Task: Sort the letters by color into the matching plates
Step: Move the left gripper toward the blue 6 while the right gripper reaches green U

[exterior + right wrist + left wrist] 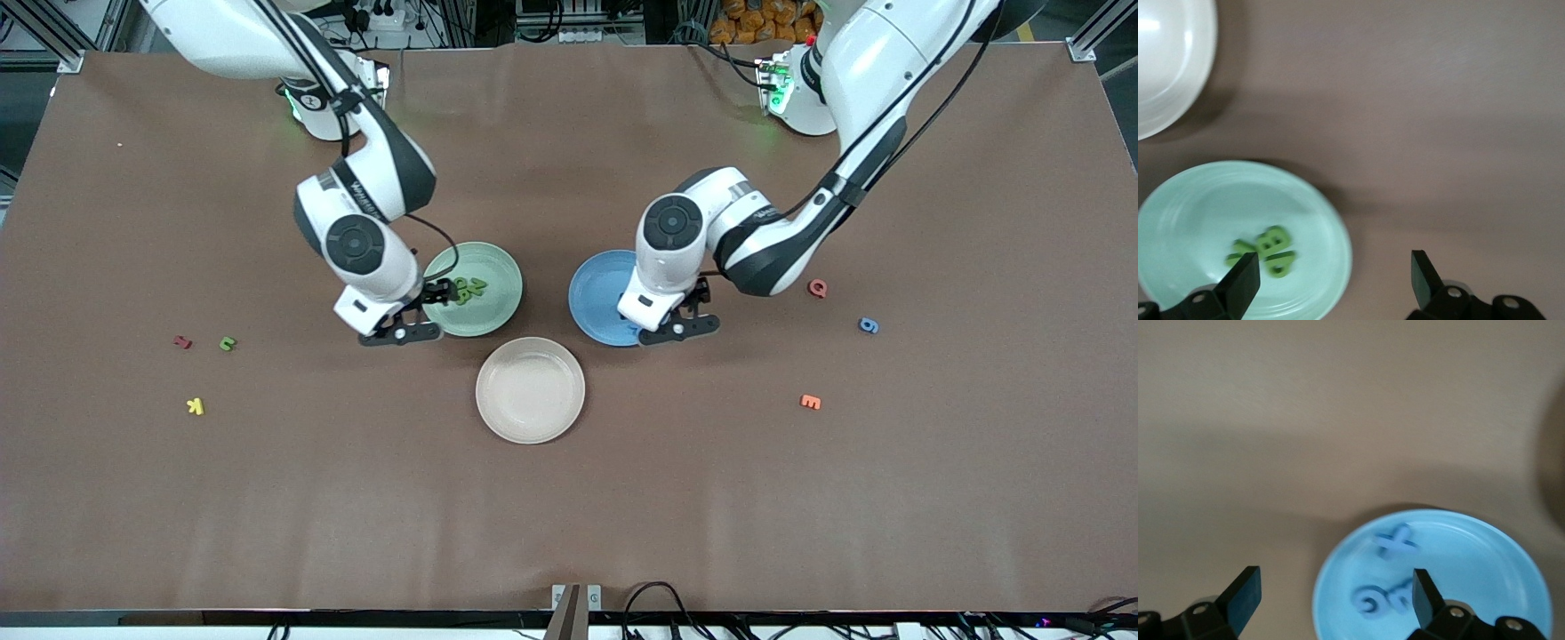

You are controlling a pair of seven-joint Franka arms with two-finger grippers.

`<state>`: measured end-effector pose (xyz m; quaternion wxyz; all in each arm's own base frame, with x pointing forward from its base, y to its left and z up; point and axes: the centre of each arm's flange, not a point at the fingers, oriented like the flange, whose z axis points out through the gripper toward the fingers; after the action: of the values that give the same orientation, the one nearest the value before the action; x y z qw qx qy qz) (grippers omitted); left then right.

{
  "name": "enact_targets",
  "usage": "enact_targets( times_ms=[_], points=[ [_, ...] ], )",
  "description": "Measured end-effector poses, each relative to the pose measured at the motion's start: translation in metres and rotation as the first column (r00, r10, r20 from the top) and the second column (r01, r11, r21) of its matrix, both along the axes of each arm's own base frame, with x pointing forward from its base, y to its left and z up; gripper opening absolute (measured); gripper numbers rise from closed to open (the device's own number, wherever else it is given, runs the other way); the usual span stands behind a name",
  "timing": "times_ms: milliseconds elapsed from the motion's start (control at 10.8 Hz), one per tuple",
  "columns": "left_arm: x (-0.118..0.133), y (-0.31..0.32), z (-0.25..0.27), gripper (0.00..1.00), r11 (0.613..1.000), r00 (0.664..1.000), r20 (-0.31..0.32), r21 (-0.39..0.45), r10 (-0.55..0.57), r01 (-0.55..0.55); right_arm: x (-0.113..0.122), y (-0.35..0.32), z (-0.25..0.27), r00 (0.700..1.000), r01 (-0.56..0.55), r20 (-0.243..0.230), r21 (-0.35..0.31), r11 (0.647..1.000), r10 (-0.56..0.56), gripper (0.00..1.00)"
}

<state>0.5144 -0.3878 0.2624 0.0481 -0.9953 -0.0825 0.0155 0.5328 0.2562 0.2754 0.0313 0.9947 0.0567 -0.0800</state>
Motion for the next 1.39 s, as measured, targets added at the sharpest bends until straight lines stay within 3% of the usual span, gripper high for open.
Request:
enact_targets(
  times_ms=[465,930,1116,1395],
  points=[
    [0.035,0.055,0.004,1.00,0.998,0.998,-0.023,0.014,-0.066,0.066,0.042,-0.116,0.008,0.990,-0.143,0.006,0.007,0.990,0.143,1.00],
    [0.044,0.069,0.013,1.00,0.998,0.998,-0.015,0.023,-0.057,0.057,0.060,-0.218,0.020,0.928,-0.372,0.024,0.019,0.928,0.372,1.00],
    [0.052,0.085,0.013,1.00,0.999,0.999,-0.018,0.023,-0.045,0.046,0.056,-0.254,0.022,0.902,-0.429,0.056,0.020,0.903,0.427,1.00],
    [0.055,0.090,0.014,1.00,0.998,0.998,-0.019,0.020,-0.053,0.053,0.032,-0.302,0.001,0.855,-0.510,0.115,0.011,0.860,0.506,1.00]
  ],
)
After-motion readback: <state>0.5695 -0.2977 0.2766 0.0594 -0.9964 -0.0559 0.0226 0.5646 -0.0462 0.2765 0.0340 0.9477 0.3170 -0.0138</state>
